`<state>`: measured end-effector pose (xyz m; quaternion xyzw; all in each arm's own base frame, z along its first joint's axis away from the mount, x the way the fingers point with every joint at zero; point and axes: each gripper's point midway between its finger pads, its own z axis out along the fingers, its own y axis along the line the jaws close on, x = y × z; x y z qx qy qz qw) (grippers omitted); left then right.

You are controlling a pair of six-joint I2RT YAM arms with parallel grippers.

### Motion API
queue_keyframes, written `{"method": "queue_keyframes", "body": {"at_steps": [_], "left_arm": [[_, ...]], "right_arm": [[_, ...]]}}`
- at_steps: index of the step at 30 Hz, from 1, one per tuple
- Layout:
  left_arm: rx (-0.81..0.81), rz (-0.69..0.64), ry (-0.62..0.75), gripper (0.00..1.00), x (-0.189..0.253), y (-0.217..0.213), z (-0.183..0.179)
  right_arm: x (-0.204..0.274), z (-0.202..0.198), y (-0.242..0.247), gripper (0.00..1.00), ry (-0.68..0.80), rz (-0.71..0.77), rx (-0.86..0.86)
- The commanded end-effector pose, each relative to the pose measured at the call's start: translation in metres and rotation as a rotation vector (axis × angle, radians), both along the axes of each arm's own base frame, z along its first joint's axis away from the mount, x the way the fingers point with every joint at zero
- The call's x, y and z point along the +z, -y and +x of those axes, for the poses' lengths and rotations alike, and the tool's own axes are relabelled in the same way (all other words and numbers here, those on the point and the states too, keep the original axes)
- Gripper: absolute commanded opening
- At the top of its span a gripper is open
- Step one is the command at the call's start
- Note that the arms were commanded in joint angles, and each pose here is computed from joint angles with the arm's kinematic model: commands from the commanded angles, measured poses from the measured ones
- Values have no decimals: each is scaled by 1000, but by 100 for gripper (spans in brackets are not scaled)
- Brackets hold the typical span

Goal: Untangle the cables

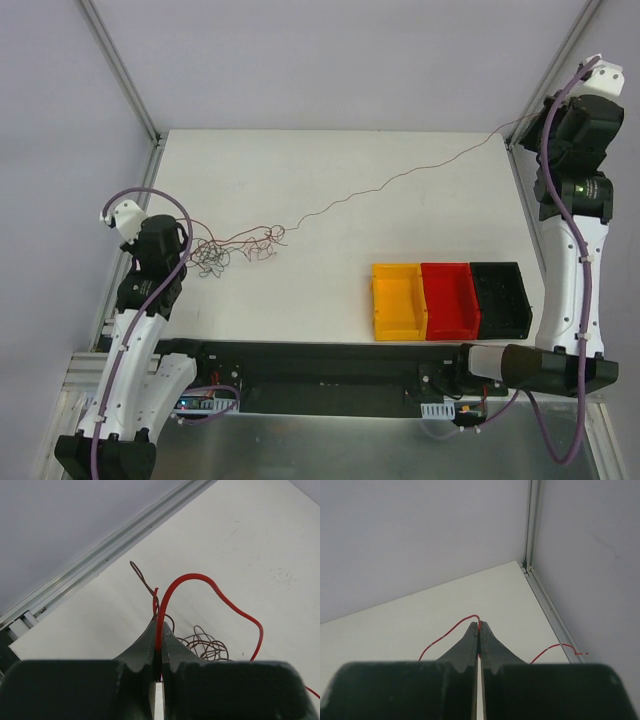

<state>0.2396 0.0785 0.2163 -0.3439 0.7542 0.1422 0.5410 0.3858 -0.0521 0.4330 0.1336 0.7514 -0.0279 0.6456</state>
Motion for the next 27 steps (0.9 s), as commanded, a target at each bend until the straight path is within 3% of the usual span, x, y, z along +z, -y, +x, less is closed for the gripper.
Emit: {"method": "queue_keyframes", "body": {"at_steps": [1, 4, 7, 9, 13, 18, 21, 25, 27], "left_arm": [[39, 62, -16, 0, -1, -12, -1], [-77, 34, -20, 0, -5, 5, 14], [-411, -30, -87, 4, -16, 57, 44], [-530, -84, -132, 27, -22, 79, 51], [-729, -180, -146, 96, -18, 117, 52], [-1203, -345, -6, 99, 25, 204, 43], [-1395, -334, 62, 99, 47, 252, 41], [-1469, -237, -7, 99, 35, 303, 54], [-1418, -210, -71, 99, 17, 313, 73]], "right_arm": [[39, -21, 13, 1, 112, 2, -51], [39, -16, 0, 0, 113, 83, 20], [33, -6, -54, 1, 140, 231, 285], [23, -1, -83, 1, 136, 281, 406], [-15, 6, -117, 1, 28, 316, 496], [-32, -11, -171, 1, -18, 386, 721], [-33, -26, -192, 1, -27, 397, 797], [-17, -45, -203, 1, 5, 402, 855], [-6, -55, -206, 1, 28, 404, 885]]}}
